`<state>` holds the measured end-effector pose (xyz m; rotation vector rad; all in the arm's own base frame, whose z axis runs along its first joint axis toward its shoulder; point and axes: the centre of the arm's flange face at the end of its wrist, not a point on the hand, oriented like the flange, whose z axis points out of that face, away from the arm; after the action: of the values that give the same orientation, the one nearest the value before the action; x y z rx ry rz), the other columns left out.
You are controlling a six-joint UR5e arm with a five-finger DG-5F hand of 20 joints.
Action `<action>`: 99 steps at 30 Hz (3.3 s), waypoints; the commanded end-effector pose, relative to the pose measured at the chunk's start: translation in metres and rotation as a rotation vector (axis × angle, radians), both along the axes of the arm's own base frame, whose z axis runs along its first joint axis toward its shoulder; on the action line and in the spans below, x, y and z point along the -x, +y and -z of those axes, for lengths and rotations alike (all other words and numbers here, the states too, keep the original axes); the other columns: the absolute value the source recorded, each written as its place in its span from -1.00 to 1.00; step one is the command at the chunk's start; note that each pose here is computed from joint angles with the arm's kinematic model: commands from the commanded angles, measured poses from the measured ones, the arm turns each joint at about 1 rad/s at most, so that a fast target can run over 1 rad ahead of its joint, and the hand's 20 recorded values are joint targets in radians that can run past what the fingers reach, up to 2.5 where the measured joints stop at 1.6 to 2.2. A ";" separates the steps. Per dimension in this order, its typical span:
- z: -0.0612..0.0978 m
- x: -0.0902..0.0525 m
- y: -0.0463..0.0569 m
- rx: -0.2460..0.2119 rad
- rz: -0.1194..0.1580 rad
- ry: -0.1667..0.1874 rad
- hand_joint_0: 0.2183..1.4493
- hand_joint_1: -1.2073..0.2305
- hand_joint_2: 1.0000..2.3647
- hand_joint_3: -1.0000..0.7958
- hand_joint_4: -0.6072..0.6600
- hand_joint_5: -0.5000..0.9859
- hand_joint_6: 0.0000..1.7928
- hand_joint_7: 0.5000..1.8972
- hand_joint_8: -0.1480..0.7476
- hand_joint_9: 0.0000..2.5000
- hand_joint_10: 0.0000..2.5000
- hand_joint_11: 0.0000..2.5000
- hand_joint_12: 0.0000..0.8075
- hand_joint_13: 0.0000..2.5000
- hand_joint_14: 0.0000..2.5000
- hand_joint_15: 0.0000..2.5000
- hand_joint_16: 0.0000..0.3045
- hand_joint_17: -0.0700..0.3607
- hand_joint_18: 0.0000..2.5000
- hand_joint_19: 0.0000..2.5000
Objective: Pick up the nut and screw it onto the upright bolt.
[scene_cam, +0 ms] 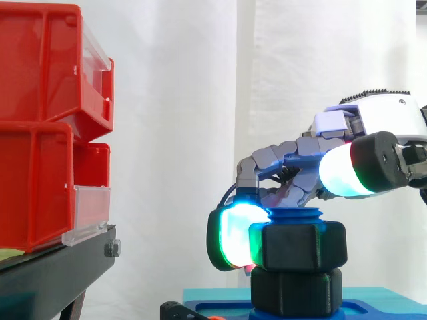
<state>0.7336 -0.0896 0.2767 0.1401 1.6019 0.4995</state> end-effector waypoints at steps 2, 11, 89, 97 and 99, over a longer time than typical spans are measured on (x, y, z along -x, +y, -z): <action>-0.001 0.000 -0.001 0.000 0.002 0.000 -0.53 0.25 -1.00 -0.44 0.28 -0.29 -0.44 0.24 -0.08 -0.31 -1.00 -1.00 -0.51 -0.56 -1.00 -1.00 -0.89 -0.51 -0.85 -1.00; 0.001 0.001 -0.004 0.000 0.005 0.003 -0.52 0.26 -1.00 -0.44 0.19 -0.23 -0.42 0.30 -0.15 -0.01 -1.00 -1.00 -0.57 -0.38 -1.00 -1.00 -0.92 -0.54 -0.71 -1.00; 0.000 0.001 -0.008 0.021 0.009 -0.008 -0.63 0.37 -1.00 -0.44 0.19 -0.57 -0.44 -0.81 -0.22 -0.82 -1.00 -1.00 -0.19 -1.00 -1.00 -1.00 -0.72 -0.23 -1.00 -1.00; 0.000 0.001 -0.006 0.021 0.006 -0.006 -0.62 0.36 -1.00 -0.44 0.26 -0.54 -0.44 -0.66 -0.17 -0.78 -1.00 -1.00 -0.18 -1.00 -1.00 -1.00 -0.72 -0.23 -1.00 -1.00; 0.001 0.001 -0.005 0.019 0.005 -0.004 -0.62 0.35 -1.00 -0.44 0.28 -0.52 -0.44 -0.58 -0.16 -0.77 -1.00 -1.00 -0.17 -0.99 -1.00 -1.00 -0.72 -0.23 -1.00 -1.00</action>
<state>0.7327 -0.0958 0.2771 0.1280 1.5989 0.4775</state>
